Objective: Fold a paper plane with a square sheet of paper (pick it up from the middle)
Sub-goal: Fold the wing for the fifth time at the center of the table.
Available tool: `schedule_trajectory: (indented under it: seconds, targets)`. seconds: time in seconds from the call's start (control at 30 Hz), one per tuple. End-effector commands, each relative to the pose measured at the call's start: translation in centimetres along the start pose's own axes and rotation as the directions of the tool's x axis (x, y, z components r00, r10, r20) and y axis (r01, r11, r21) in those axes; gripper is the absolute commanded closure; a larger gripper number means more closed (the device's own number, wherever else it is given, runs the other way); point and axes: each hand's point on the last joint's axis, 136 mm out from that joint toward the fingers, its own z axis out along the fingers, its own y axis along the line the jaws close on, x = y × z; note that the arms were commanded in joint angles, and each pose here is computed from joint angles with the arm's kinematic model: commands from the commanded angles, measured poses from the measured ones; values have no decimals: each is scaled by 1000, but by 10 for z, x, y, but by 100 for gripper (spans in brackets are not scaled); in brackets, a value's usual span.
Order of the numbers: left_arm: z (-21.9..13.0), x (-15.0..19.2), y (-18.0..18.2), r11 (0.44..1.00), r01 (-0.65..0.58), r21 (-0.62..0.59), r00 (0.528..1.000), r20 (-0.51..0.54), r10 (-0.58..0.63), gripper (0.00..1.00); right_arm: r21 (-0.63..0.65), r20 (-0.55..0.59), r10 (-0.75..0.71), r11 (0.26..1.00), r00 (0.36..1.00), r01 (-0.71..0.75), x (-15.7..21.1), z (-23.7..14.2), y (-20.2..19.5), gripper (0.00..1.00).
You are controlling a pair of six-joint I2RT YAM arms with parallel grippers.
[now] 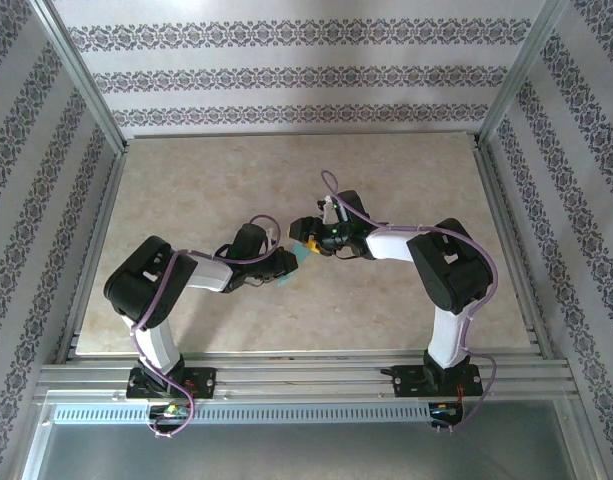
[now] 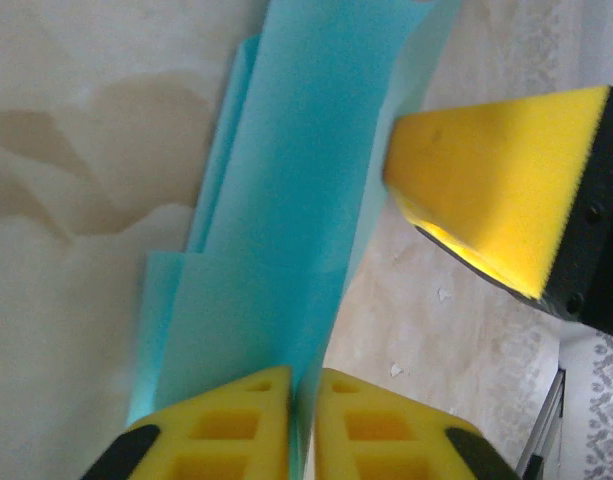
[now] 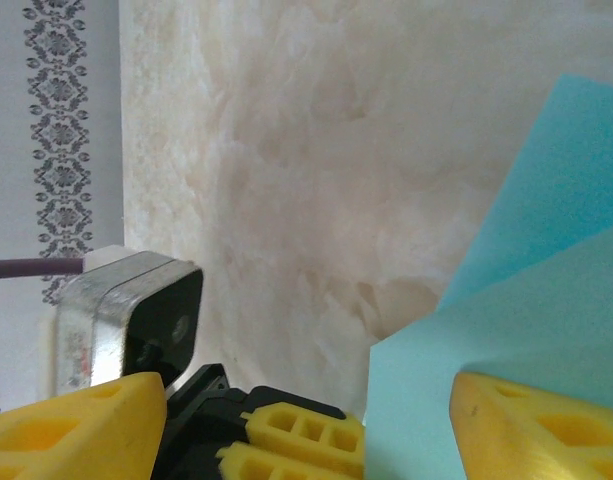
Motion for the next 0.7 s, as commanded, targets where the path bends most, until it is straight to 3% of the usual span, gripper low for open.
schedule_trajectory:
  seconds: [0.0,0.33,0.5,0.67]
  targets:
    - [-9,-7,-12,999,-47,21,999,4,47,81,27,23,17,999,1000,-18,-8,5,-3,25]
    - [-35,-9,-26,980,-200,-4,979,33,200,62,62,46,55,996,997,-58,-13,5,-9,25]
    - [-46,-9,-19,921,-366,-135,927,33,373,57,70,49,66,995,997,-70,-15,5,-9,25]
    - [-38,-7,-13,869,-452,-202,889,-26,457,56,69,47,74,995,996,-77,-16,6,-9,26]
